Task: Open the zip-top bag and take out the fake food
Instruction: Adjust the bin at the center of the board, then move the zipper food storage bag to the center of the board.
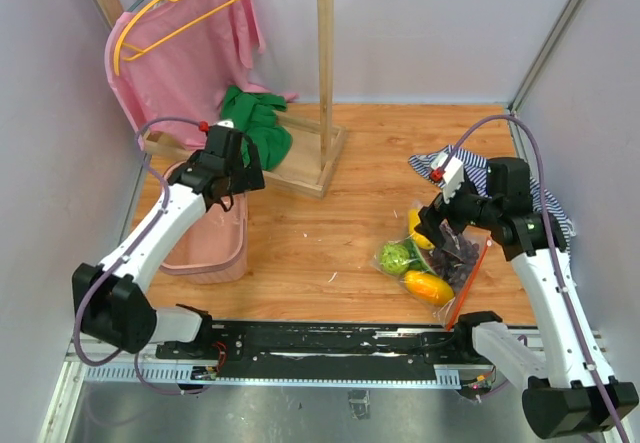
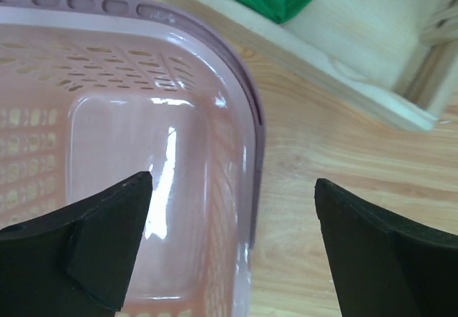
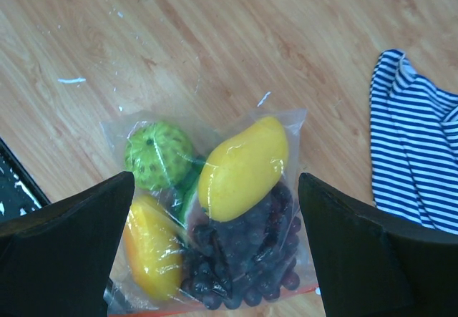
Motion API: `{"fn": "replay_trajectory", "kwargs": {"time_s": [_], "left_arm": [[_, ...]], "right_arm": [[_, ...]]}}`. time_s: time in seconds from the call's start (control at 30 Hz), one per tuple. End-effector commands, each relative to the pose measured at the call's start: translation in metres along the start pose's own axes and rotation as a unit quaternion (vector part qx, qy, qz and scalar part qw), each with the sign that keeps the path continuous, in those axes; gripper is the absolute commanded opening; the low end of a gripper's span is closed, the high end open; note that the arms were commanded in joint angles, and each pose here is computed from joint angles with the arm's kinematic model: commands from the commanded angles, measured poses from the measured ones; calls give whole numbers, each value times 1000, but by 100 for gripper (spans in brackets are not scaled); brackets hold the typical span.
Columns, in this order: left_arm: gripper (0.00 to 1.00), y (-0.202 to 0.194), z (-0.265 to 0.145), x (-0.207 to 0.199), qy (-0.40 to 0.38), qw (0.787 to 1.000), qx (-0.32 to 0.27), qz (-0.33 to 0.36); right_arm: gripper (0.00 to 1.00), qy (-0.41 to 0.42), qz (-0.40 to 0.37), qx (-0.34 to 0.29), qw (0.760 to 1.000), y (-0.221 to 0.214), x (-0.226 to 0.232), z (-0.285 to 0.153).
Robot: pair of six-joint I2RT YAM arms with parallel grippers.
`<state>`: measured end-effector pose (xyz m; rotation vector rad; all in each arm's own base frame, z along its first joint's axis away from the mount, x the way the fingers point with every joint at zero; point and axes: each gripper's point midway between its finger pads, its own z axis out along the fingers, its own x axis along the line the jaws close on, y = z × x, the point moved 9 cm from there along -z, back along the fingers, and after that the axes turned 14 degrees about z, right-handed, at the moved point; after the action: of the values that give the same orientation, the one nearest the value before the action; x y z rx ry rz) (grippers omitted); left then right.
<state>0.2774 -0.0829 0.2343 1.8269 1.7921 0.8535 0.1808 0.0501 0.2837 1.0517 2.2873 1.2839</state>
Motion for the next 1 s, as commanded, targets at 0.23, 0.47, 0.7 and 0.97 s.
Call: {"fn": "replay_trajectory", "kwargs": {"time_s": [0.23, 0.47, 0.7, 0.97], "left_arm": [[99, 20, -125, -9, -304, 899, -310, -53], [99, -17, -146, -31, -497, 799, -325, -94], [97, -41, -157, -109, -527, 804, -273, -36], [97, -59, -128, -188, -535, 810, -239, 20]], "right_arm": [[98, 58, -34, 81, 994, -31, -3, 12], [98, 75, 35, 64, 995, -29, -12, 13], [98, 77, 107, -19, 991, -31, -38, 6], [98, 69, 121, -6, 990, -42, -44, 10]]}}
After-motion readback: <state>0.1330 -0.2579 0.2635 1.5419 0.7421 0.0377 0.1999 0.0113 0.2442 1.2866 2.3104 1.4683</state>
